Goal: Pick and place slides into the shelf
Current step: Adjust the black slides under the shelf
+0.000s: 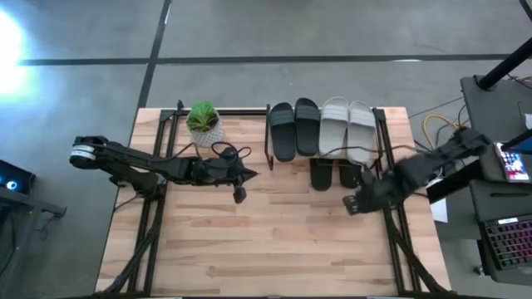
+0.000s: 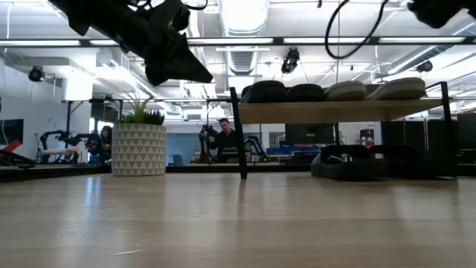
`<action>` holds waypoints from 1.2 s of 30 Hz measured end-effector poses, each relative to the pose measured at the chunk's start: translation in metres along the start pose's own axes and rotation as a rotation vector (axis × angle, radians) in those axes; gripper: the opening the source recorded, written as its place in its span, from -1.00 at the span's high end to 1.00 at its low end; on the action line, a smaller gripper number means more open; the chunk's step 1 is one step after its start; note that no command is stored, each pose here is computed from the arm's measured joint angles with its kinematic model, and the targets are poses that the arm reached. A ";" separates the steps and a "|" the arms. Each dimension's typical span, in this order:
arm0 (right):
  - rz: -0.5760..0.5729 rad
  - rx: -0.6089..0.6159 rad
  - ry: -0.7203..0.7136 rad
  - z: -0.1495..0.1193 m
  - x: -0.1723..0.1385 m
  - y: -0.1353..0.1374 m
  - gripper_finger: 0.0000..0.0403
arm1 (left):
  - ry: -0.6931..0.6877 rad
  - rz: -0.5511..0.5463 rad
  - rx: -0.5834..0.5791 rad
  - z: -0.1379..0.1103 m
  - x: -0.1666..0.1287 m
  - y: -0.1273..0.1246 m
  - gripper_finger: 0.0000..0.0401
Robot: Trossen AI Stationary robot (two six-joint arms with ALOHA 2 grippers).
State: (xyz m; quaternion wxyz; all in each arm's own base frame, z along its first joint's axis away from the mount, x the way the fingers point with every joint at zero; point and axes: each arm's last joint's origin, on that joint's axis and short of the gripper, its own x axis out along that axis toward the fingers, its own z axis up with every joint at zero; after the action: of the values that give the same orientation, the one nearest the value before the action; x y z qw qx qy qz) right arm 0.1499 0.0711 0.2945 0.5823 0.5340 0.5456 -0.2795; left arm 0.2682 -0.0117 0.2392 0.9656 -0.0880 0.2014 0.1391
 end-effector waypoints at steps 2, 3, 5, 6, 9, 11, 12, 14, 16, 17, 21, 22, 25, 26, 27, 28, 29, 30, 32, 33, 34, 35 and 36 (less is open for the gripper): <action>-0.017 0.094 -0.162 -0.013 0.013 0.005 0.96 | 0.001 0.000 0.021 0.000 0.000 0.000 0.99; -0.015 0.157 -0.260 -0.019 0.021 0.006 0.96 | 0.001 0.000 0.029 0.000 0.000 0.000 0.99; -0.018 0.273 -0.438 -0.028 0.036 0.005 0.96 | 0.002 0.001 0.041 -0.001 0.000 0.000 0.99; -0.040 0.296 -0.482 -0.031 0.044 0.004 0.96 | 0.006 0.001 0.045 -0.002 0.000 0.001 0.99; -0.217 0.319 -0.471 -0.033 0.070 0.007 0.96 | 0.010 0.003 0.047 -0.004 0.000 0.001 0.99; -0.286 0.322 -0.501 -0.032 0.089 0.010 0.96 | 0.012 0.003 0.048 -0.004 0.000 0.001 0.99; -0.309 0.321 -0.507 -0.031 0.096 0.012 0.96 | 0.014 0.003 0.049 -0.005 0.000 0.001 0.99; -0.405 0.301 -0.514 -0.028 0.108 0.011 0.96 | 0.012 0.002 0.049 -0.005 0.000 0.001 0.99; -0.512 0.287 -0.539 -0.024 0.119 0.005 0.96 | 0.012 0.002 0.050 -0.005 0.000 0.001 0.99; -0.549 0.289 -0.563 -0.022 0.124 0.002 0.96 | 0.012 0.002 0.050 -0.005 0.000 0.001 0.99; -0.598 0.341 -0.635 -0.012 0.144 -0.008 0.96 | 0.014 0.002 0.056 -0.005 0.001 0.001 0.99; -0.592 0.342 -0.646 -0.009 0.151 -0.010 0.96 | 0.018 0.003 0.070 -0.005 0.000 0.001 0.99; -0.524 0.340 -0.675 0.002 0.175 -0.016 0.96 | 0.022 0.001 0.081 -0.005 0.000 0.001 0.99; -0.509 0.341 -0.676 0.006 0.183 -0.018 0.96 | 0.021 0.002 0.081 -0.005 0.001 0.002 0.99; -0.512 0.333 -0.684 0.010 0.187 -0.020 0.96 | 0.021 0.001 0.081 -0.005 0.001 0.002 0.99; -0.522 0.331 -0.683 0.014 0.190 -0.022 0.96 | 0.022 0.002 0.081 -0.005 0.001 0.002 0.99; -0.539 0.331 -0.684 0.017 0.192 -0.021 0.96 | 0.023 0.002 0.081 -0.005 0.001 0.002 0.99; -0.567 0.324 -0.691 0.020 0.193 -0.021 0.96 | 0.026 0.002 0.082 -0.006 0.001 0.002 0.99; -0.625 0.320 -0.737 0.025 0.191 -0.023 0.96 | 0.038 0.003 0.083 -0.007 0.001 0.002 0.99; -0.683 0.316 -0.786 0.029 0.188 -0.027 0.96 | 0.042 0.004 0.084 -0.007 0.001 0.002 0.99; -0.742 0.298 -0.844 0.033 0.185 -0.032 0.96 | 0.049 0.005 0.086 -0.008 0.001 0.002 0.99; -0.772 0.292 -0.877 0.036 0.180 -0.035 0.96 | 0.050 0.003 0.085 -0.008 0.001 0.003 0.99; -0.761 0.284 -0.895 0.039 0.175 -0.033 0.96 | 0.049 -0.001 0.083 -0.008 0.001 0.002 0.99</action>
State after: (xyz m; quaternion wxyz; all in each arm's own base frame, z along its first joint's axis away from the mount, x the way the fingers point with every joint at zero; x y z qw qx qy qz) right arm 0.1766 0.0710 0.1141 0.5375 0.2046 0.3576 -0.7358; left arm 0.2652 -0.0110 0.2318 0.9632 -0.0513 0.2307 0.1278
